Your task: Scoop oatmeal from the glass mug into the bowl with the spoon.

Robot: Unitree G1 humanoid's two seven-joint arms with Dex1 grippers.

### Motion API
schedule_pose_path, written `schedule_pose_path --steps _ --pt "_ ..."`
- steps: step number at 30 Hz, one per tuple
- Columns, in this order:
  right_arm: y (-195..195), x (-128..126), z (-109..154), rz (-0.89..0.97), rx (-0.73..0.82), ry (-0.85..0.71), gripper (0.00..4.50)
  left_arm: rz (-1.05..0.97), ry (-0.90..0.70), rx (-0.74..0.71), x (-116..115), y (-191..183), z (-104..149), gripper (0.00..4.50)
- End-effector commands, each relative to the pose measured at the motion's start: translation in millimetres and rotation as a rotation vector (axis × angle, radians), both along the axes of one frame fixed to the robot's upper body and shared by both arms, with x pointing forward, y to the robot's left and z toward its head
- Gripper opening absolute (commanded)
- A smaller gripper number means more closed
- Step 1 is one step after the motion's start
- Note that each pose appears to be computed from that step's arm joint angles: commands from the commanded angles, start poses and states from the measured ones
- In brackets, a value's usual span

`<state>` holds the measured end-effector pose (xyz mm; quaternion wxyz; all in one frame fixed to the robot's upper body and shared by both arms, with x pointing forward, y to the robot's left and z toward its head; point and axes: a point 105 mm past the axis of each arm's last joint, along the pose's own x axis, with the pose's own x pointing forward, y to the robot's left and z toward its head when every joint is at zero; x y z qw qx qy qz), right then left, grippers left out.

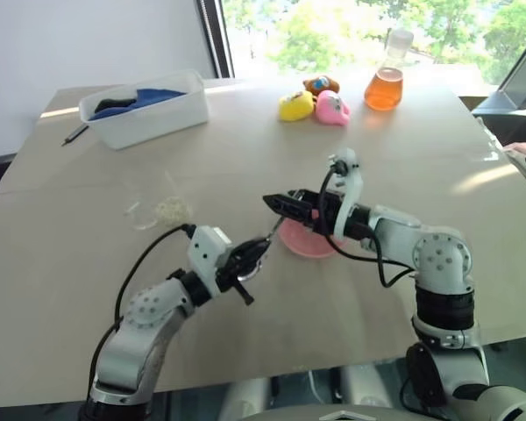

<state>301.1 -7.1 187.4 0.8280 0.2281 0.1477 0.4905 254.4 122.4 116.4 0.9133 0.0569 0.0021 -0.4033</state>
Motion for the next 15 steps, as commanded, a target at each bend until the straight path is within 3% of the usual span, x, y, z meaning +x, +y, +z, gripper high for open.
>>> schedule_pose_path --steps 1,3,6,9,15 --pt "0.3 -4.6 14.2 0.044 0.051 -0.025 3.59 -0.017 -0.042 0.0 -1.8 3.0 7.1 0.0" --pt "0.3 -5.7 14.8 0.054 0.049 -0.025 2.81 -0.01 -0.048 -0.004 -0.3 5.0 8.2 0.0" --pt "0.0 -6.2 14.8 0.059 0.042 -0.026 1.12 -0.013 -0.053 -0.014 0.1 3.2 9.0 0.0" --pt "-0.4 -6.6 13.4 0.062 0.027 -0.028 0.01 -0.003 -0.059 -0.037 0.9 0.8 10.3 0.0" --pt "-1.5 -5.3 11.4 0.053 0.015 -0.028 0.01 0.011 -0.058 -0.038 0.7 -0.9 7.8 0.0"
